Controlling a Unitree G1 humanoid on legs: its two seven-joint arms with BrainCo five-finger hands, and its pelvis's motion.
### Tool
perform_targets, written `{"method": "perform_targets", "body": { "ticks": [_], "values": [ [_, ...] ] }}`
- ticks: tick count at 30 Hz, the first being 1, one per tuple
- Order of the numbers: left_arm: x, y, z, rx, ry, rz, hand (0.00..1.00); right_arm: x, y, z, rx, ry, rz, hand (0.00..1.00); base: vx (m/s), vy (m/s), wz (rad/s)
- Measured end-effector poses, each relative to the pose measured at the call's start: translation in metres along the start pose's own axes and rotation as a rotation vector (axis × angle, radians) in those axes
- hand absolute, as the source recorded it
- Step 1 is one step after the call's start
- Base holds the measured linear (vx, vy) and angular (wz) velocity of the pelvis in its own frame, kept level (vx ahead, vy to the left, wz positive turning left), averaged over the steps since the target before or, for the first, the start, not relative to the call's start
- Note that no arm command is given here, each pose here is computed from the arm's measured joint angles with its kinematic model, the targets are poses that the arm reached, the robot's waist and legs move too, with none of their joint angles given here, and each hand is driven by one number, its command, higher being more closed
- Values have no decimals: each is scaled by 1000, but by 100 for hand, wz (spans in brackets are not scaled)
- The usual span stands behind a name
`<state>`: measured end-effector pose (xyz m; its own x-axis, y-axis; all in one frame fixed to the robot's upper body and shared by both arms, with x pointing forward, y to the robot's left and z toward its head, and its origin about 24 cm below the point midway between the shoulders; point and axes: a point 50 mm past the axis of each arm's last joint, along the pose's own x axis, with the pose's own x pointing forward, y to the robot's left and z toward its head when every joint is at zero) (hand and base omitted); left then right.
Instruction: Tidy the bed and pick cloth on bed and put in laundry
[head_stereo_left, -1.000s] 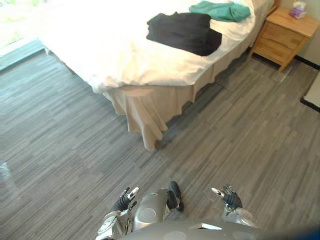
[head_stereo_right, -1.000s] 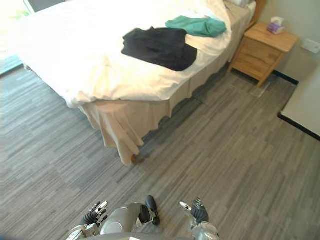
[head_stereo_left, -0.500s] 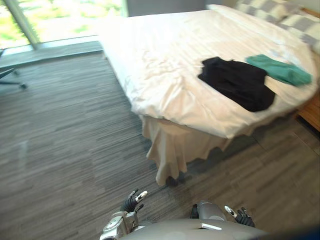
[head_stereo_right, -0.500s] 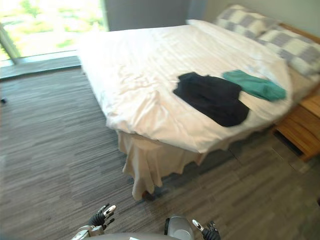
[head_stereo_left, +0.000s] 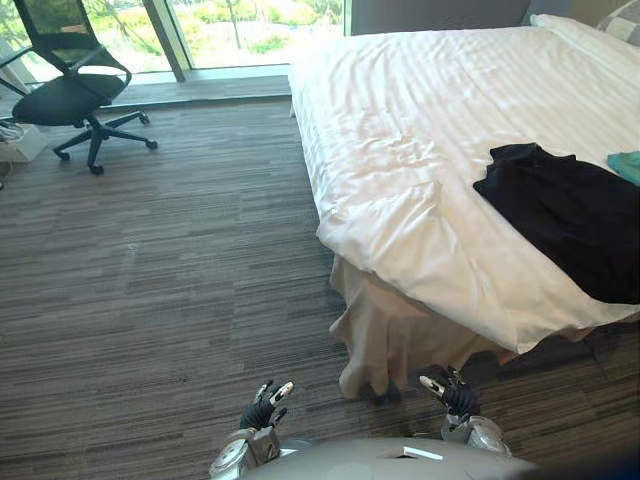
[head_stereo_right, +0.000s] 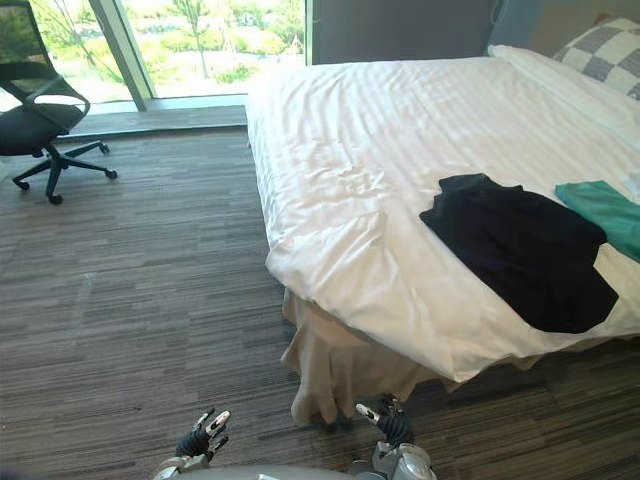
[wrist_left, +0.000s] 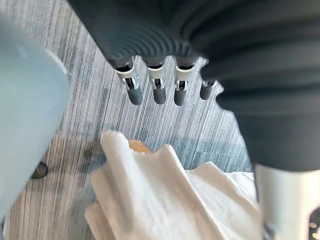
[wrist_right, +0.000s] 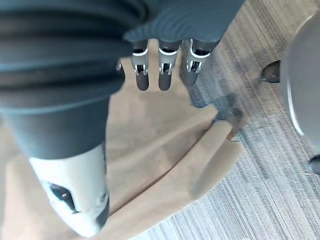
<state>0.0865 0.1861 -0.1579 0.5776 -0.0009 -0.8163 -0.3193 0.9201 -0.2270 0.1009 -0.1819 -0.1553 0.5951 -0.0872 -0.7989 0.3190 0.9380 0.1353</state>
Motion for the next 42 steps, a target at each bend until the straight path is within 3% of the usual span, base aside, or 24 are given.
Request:
{"method": "perform_targets", "body": {
  "ticks": [7,20,21,22,31,35,42],
  "values": [
    [6,-7,3,122,43,-44,0,-5,-13,-17,37,79,-32,0,24,14,3],
    [7,-7,1,191,85,-69,0,-7,-21,-18,49,91,-48,0,-19,-21,-4],
    [7,-9,-3,214,126,-86,0,-9,-42,-12,7,88,-87,0,0,0,0],
    [7,-9,-3,215,126,-86,0,-9,-42,-12,7,88,-87,0,0,0,0],
    [7,-4,0,192,94,-29,0,-9,-40,-11,3,63,-35,0,-8,-6,3],
    [4,5,-1,83,63,49,0,-11,-35,-10,-11,16,36,0,-34,-35,-1],
    [0,18,0,4,34,131,0,-13,-28,-3,-83,-60,125,0,6,-28,-7]
  ]
}}
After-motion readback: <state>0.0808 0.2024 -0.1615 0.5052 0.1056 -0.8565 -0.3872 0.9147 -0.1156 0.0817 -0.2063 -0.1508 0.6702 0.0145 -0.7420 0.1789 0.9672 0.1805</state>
